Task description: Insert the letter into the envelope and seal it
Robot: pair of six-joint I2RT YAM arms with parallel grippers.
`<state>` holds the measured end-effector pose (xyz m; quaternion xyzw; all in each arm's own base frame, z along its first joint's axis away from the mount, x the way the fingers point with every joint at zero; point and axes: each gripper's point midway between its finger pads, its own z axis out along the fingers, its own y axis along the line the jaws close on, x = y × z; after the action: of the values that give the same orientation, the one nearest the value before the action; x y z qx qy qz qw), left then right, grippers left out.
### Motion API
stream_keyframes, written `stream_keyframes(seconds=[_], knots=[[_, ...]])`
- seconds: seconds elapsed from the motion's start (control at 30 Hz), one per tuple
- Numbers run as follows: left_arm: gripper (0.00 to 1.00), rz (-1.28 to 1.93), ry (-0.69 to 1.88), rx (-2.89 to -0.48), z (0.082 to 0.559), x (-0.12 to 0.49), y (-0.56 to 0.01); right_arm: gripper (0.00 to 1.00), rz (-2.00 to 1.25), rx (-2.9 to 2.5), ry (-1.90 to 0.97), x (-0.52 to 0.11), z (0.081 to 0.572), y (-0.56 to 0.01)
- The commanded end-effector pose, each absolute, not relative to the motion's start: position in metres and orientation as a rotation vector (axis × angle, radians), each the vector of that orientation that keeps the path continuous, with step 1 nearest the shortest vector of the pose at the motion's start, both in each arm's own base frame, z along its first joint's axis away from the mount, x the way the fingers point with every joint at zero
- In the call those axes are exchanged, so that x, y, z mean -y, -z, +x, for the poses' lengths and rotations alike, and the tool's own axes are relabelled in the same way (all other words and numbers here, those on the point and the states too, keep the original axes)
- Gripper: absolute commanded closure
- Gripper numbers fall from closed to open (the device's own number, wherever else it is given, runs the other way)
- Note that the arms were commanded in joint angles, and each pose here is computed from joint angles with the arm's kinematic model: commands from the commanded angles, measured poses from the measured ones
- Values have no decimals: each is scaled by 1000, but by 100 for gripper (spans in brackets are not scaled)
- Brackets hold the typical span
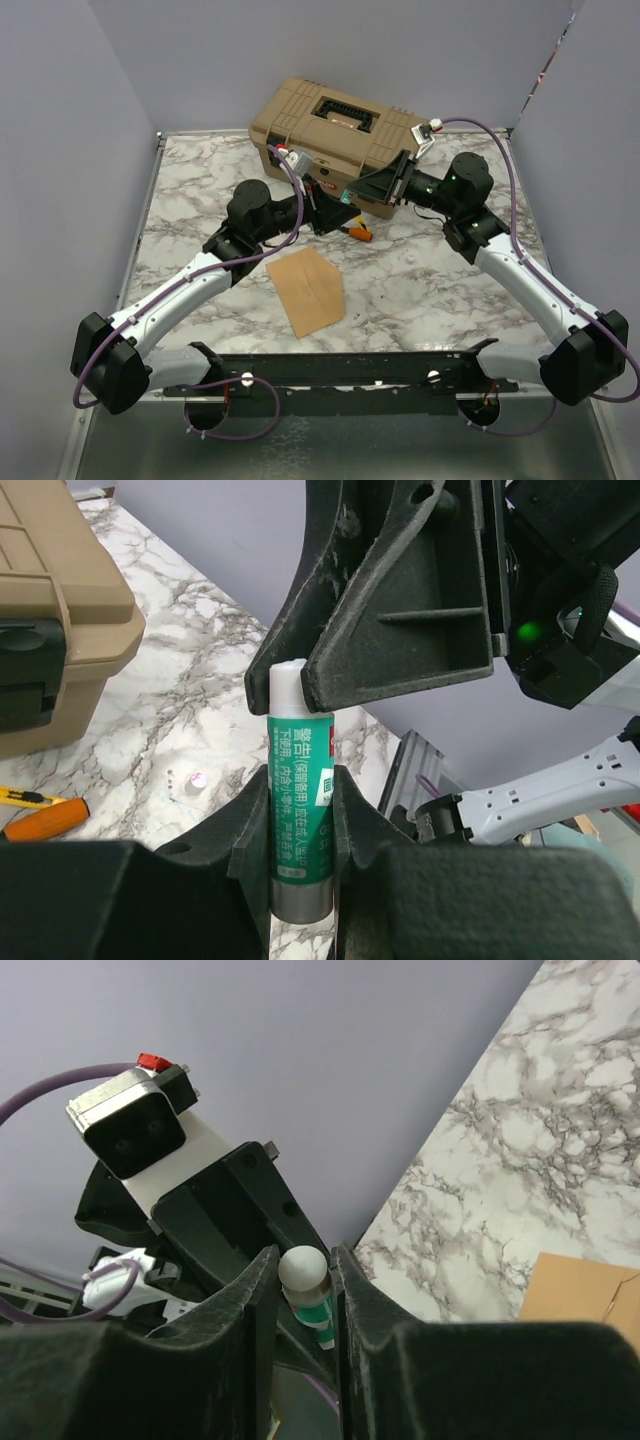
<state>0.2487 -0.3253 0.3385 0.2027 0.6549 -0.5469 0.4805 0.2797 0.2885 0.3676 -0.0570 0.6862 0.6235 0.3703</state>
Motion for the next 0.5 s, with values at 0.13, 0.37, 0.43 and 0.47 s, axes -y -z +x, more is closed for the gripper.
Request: stream_keyframes(seconds=[0.13, 0.37, 0.43, 0.47], knots=[[88, 492, 1407, -1562, 245, 330, -369, 92, -245, -1685, -1625, -292, 271, -392], [30, 461, 1355, -1652, 255, 318, -370, 99, -306, -1740, -1509, -289, 276, -387], [29, 463, 1363, -1670, 255, 312, -369, 99, -348, -1767, -1478, -289, 275, -382], [29, 467, 1377, -1675, 255, 309, -369, 99, -367, -1774, -1466, -288, 275, -381]])
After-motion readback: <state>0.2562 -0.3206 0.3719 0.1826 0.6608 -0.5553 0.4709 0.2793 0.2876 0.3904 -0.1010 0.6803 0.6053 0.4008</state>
